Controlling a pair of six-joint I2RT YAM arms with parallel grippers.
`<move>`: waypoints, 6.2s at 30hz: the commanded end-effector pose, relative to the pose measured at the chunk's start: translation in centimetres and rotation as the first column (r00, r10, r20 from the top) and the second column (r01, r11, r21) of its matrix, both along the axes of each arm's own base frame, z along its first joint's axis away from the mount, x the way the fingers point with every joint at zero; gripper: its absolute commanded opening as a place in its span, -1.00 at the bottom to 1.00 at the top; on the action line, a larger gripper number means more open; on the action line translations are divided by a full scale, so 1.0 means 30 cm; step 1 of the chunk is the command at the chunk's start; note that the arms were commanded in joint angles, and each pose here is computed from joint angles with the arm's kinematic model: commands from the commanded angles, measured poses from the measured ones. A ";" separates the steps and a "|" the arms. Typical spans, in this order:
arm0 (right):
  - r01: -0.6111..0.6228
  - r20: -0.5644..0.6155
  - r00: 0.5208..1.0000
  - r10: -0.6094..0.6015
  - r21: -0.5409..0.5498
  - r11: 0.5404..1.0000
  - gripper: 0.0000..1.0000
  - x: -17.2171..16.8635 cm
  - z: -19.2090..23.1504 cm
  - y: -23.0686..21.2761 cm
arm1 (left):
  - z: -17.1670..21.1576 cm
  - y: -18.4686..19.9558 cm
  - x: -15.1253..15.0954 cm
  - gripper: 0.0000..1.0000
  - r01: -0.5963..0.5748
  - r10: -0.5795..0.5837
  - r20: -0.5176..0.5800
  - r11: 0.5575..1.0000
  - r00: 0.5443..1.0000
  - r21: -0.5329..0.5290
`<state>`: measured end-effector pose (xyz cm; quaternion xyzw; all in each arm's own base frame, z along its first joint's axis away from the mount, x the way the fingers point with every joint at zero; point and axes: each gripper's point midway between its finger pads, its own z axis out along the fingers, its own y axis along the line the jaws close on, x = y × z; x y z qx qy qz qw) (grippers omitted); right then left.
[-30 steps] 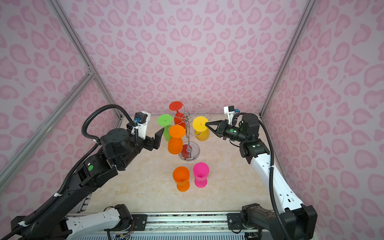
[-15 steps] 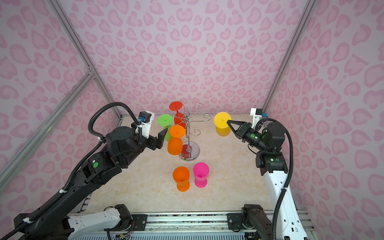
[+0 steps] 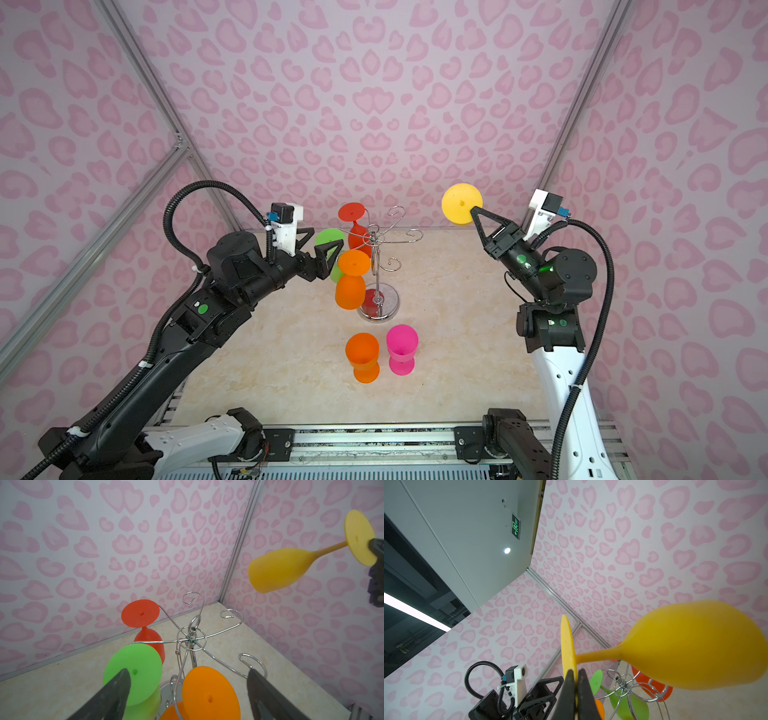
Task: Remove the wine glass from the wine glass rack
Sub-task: 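Lift the yellow glass off its hook and raise it with the right gripper, then grasp the yellow glass's bowl with the left gripper beside the right gripper, then open and withdraw the right gripper while the left gripper pulls the glass away, then lower the yellow glass toward the table near the robot with the left gripper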
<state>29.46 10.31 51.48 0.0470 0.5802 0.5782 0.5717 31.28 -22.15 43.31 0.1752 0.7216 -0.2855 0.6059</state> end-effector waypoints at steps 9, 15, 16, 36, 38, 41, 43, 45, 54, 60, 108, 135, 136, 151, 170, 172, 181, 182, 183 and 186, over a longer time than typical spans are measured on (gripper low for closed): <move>-0.410 0.330 0.880 0.341 0.169 0.896 -1.00 -0.121 0.205 0.227 | 0.106 -0.052 -0.025 0.81 0.398 -0.388 0.094 0.866 0.917 -0.304; -0.570 0.325 0.810 0.489 0.235 0.788 -1.00 -0.108 0.182 0.340 | 0.129 -0.044 -0.027 0.82 0.478 -0.457 0.145 0.810 0.878 -0.340; -0.592 0.327 0.796 0.510 0.245 0.768 -1.00 -0.109 0.180 0.355 | 0.131 -0.041 -0.020 0.83 0.482 -0.460 0.148 0.805 0.875 -0.347; -0.724 0.254 0.686 0.682 0.337 0.602 -1.00 -0.070 0.096 0.483 | 0.188 -0.002 0.009 0.86 0.514 -0.462 0.224 0.780 0.858 -0.357; -0.736 0.266 0.670 0.693 0.359 0.574 -1.00 -0.066 0.097 0.481 | 0.190 -0.004 0.009 0.84 0.521 -0.468 0.229 0.774 0.854 -0.361; -0.748 0.277 0.650 0.707 0.392 0.535 -1.00 -0.052 0.092 0.478 | 0.194 -0.009 0.003 0.75 0.541 -0.489 0.232 0.756 0.841 -0.368; -0.749 0.272 0.647 0.712 0.400 0.528 -1.00 -0.040 0.086 0.483 | 0.194 -0.010 -0.001 0.63 0.547 -0.493 0.235 0.751 0.837 -0.370; -0.747 0.267 0.649 0.712 0.404 0.528 -1.00 -0.032 0.082 0.486 | 0.193 -0.009 -0.005 0.47 0.547 -0.494 0.237 0.751 0.837 -0.370; -0.749 0.253 0.641 0.725 0.414 0.518 -1.00 -0.003 0.080 0.492 | 0.185 -0.007 -0.036 0.05 0.567 -0.511 0.246 0.739 0.824 -0.364; -0.747 0.237 0.633 0.737 0.438 0.501 -1.00 0.024 0.079 0.489 | 0.190 -0.003 -0.058 -0.12 0.575 -0.513 0.260 0.737 0.818 -0.357; -0.658 0.194 0.717 0.670 0.505 0.558 -0.30 0.174 0.067 0.331 | 0.244 0.036 -0.229 -0.94 0.598 -0.525 0.288 0.727 0.801 -0.337; -0.468 0.030 0.866 0.500 0.404 0.786 -0.24 0.281 -0.125 0.196 | -0.215 0.284 -0.529 -0.94 0.132 -0.127 -0.338 0.991 0.933 -0.006; -0.470 0.033 0.865 0.501 0.404 0.785 -0.23 0.279 -0.123 0.196 | -0.228 0.289 -0.530 -0.94 0.129 -0.118 -0.354 0.992 0.928 0.010; -0.444 -0.001 0.876 0.482 0.388 0.807 -0.24 0.300 -0.142 0.202 | -0.453 0.335 -0.479 -0.95 0.097 0.017 -0.547 0.979 0.837 0.179; -0.390 -0.073 0.896 0.438 0.342 0.855 -0.26 0.359 -0.212 0.212 | -0.804 0.216 -0.405 -0.95 0.214 0.232 -0.705 0.849 0.670 0.483; -0.388 -0.078 0.896 0.437 0.341 0.856 -0.26 0.363 -0.219 0.209 | -0.817 0.192 -0.399 -0.95 0.228 0.231 -0.711 0.843 0.664 0.487; -0.385 -0.069 0.898 0.435 0.357 0.851 -0.26 0.362 -0.222 0.183 | -0.886 0.142 -0.387 -0.96 0.280 0.264 -0.723 0.796 0.638 0.537; -0.383 -0.068 0.899 0.433 0.357 0.852 -0.26 0.361 -0.223 0.180 | -0.891 0.139 -0.387 -0.96 0.286 0.265 -0.725 0.792 0.635 0.540; -0.382 -0.068 0.900 0.431 0.358 0.852 -0.26 0.361 -0.223 0.177 | -0.894 0.138 -0.386 -0.94 0.288 0.269 -0.726 0.789 0.633 0.543; -0.381 -0.066 0.900 0.430 0.359 0.852 -0.26 0.359 -0.222 0.172 | -0.898 0.134 -0.386 -0.88 0.293 0.275 -0.727 0.782 0.630 0.550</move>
